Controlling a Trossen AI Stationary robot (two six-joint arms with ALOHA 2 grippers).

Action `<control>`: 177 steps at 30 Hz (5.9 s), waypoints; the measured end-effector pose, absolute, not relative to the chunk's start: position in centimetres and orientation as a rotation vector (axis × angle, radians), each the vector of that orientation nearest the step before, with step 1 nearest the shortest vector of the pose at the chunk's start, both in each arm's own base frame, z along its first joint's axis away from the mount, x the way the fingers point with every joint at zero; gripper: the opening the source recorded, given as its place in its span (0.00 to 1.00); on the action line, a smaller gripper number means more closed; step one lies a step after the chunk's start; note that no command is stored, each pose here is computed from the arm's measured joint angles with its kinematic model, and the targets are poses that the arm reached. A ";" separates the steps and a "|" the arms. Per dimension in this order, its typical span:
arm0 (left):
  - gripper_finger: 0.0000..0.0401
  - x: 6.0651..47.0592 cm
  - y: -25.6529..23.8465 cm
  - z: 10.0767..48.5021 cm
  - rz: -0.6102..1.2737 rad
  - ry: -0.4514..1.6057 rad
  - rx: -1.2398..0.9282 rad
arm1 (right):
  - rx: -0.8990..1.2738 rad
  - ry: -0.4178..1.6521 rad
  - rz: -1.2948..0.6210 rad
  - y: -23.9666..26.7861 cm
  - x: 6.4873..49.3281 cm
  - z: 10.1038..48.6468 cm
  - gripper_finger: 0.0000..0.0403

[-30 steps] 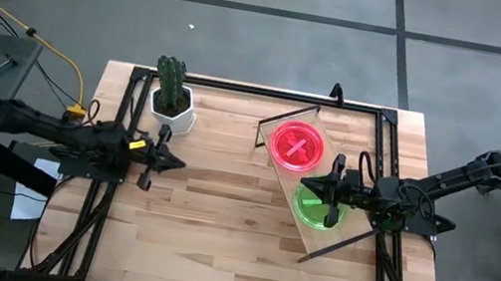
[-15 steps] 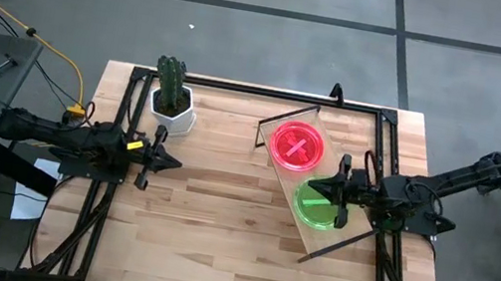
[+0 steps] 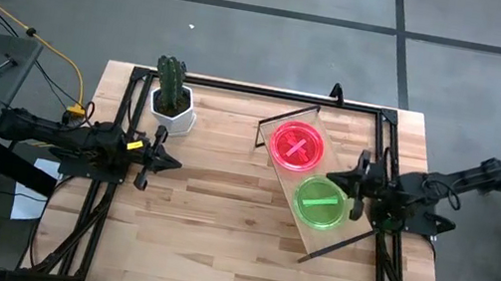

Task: Place and stack plates onto a shelf
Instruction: Return to Home Position

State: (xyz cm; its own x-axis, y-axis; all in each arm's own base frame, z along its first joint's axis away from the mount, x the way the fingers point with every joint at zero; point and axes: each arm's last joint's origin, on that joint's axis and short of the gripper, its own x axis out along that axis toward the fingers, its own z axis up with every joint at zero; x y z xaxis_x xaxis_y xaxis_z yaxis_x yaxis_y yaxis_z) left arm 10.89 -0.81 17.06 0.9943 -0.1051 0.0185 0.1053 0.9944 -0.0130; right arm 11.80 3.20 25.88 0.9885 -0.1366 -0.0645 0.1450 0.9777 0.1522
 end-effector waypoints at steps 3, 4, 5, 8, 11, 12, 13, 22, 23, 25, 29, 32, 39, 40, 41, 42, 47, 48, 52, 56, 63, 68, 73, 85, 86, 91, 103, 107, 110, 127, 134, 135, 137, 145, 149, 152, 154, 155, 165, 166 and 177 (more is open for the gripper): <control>0.00 10.9 -0.8 17.1 -0.105 -0.017 -0.037 | 0.113 0.014 -0.079 3.2 11.6 24.6 0.00; 0.00 10.9 -0.8 17.1 -0.104 -0.016 -0.046 | 0.099 0.000 -0.070 3.2 11.4 24.2 0.00; 0.00 10.9 -0.8 17.1 -0.103 -0.016 -0.051 | 0.088 -0.016 -0.073 3.1 11.2 24.0 0.00; 0.00 10.9 -0.8 17.1 -0.103 -0.016 -0.050 | 0.087 -0.062 -0.086 2.4 10.3 24.1 0.00; 0.00 10.9 -0.8 17.1 -0.103 -0.016 -0.050 | 0.085 -0.091 -0.083 1.8 9.2 24.2 0.00; 0.00 10.9 -0.8 17.1 -0.103 -0.016 -0.050 | 0.088 -0.104 -0.083 1.6 8.8 24.3 0.00; 0.00 10.9 -0.8 17.1 -0.103 -0.016 -0.050 | 0.094 -0.124 -0.085 1.4 8.4 24.3 0.00; 0.00 10.9 -0.8 17.1 -0.103 -0.016 -0.049 | 0.071 -0.204 -0.062 1.1 9.0 19.9 0.00; 0.00 10.9 -0.8 17.1 -0.103 -0.016 -0.049 | 0.072 -0.210 -0.063 1.1 9.0 19.9 0.00; 0.00 10.9 -0.8 17.1 -0.103 -0.016 -0.049 | 0.068 -0.215 -0.037 1.0 9.0 20.0 0.00; 0.00 10.9 -0.8 17.1 -0.099 -0.016 -0.048 | 0.039 -0.226 0.016 0.8 8.9 20.5 0.00; 0.00 10.9 -0.8 17.1 -0.099 -0.016 -0.048 | 0.028 -0.224 -0.015 0.4 8.9 20.5 0.00; 0.00 10.9 -0.8 17.0 -0.099 -0.011 -0.048 | 0.025 -0.130 -0.011 0.2 9.1 19.6 0.00; 0.00 10.9 -0.8 17.0 -0.099 -0.007 -0.048 | 0.025 -0.119 -0.020 0.1 9.1 19.5 0.00; 0.00 10.9 -0.8 16.9 -0.099 0.000 -0.048 | 0.027 -0.114 -0.029 0.1 9.1 19.5 0.00; 0.00 10.9 -0.8 16.9 -0.099 0.006 -0.048 | 0.030 -0.113 -0.036 0.1 9.1 19.5 0.00; 0.00 10.9 -0.8 16.8 -0.099 0.014 -0.048 | 0.034 -0.143 -0.025 0.2 9.3 19.0 0.00; 0.00 10.9 -0.8 16.8 -0.099 0.014 -0.048 | 0.034 -0.160 -0.018 0.2 9.5 18.6 0.00; 0.00 10.9 -0.8 16.8 -0.099 0.014 -0.048 | 0.028 -0.175 -0.018 0.3 9.6 18.3 0.00; 0.00 10.9 -0.8 16.8 -0.099 0.015 -0.048 | 0.016 -0.191 -0.005 0.3 9.5 18.4 0.00; 0.00 10.9 -0.8 16.6 -0.098 0.038 -0.048 | -0.016 -0.099 -0.011 0.3 9.7 17.6 0.00; 0.00 10.9 -0.7 16.4 -0.077 0.051 -0.047 | -0.021 -0.088 -0.029 0.3 9.7 17.4 0.00; 0.00 10.9 -0.7 16.4 -0.077 0.050 -0.036 | -0.003 -0.028 -0.018 0.3 9.7 16.9 0.00; 0.00 10.9 -0.7 16.4 -0.077 0.047 0.031 | 0.027 -0.027 0.001 0.4 9.7 16.9 0.00; 0.00 10.9 -0.7 16.4 -0.077 0.047 0.031 | 0.027 -0.026 0.001 0.4 9.7 16.9 0.00; 0.00 10.9 -0.7 16.4 -0.077 0.047 0.032 | 0.027 -0.026 0.001 0.4 9.7 16.9 0.00; 0.00 10.9 -0.7 16.4 -0.077 0.047 0.031 | 0.027 -0.025 0.001 0.4 9.7 16.8 0.00; 0.00 10.9 -0.7 16.4 -0.077 0.047 0.031 | 0.027 -0.024 0.001 0.4 9.7 16.8 0.00; 0.00 10.9 -0.7 16.4 -0.077 0.047 0.031 | 0.027 -0.024 0.001 0.4 9.7 16.8 0.00; 0.00 10.9 -0.7 16.4 -0.077 0.047 0.031 | 0.027 -0.024 0.001 0.4 9.7 16.9 0.00; 0.00 10.9 -0.7 16.4 -0.077 0.047 0.031 | 0.027 -0.024 0.001 0.4 9.7 16.9 0.00; 0.00 10.9 -0.7 16.4 -0.077 0.047 0.031 | 0.027 -0.024 0.001 0.4 9.7 16.9 0.00; 0.00 10.9 -0.7 16.4 -0.077 0.047 0.031 | 0.027 -0.024 0.001 0.4 9.7 16.9 0.00; 0.00 10.9 -0.7 16.4 -0.077 0.047 0.031 | 0.027 -0.024 0.001 0.4 9.7 16.8 0.00; 0.00 10.9 -0.7 16.4 -0.077 0.047 0.031 | 0.027 -0.024 0.001 0.4 9.7 16.9 0.00; 0.00 10.9 -0.7 16.4 -0.077 0.047 0.031 | 0.027 -0.024 0.001 0.4 9.7 16.9 0.00; 0.00 10.9 -0.7 16.4 -0.077 0.047 0.031 | 0.027 -0.024 0.001 0.4 9.7 16.9 0.00; 0.00 10.9 -0.7 16.4 -0.077 0.047 0.031 | 0.027 -0.024 0.001 0.4 9.7 16.9 0.00; 0.00 10.9 -0.7 16.4 -0.077 0.047 0.031 | 0.027 -0.024 0.001 0.4 9.7 16.8 0.00; 0.00 10.9 -0.7 16.4 -0.077 0.047 0.031 | 0.027 -0.024 0.001 0.4 9.7 16.9 0.00; 0.00 10.9 -0.7 16.4 -0.077 0.047 0.031 | 0.027 -0.024 0.001 0.4 9.7 16.8 0.00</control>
State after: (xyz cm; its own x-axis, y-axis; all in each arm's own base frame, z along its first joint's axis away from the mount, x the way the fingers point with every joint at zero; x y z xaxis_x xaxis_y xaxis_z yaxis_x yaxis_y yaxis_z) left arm 10.90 -0.72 16.43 0.9959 -0.0761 -0.0486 0.0776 0.9966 0.0292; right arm 9.73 0.37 16.85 0.9997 0.0005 0.0240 -0.0012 0.9996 0.0272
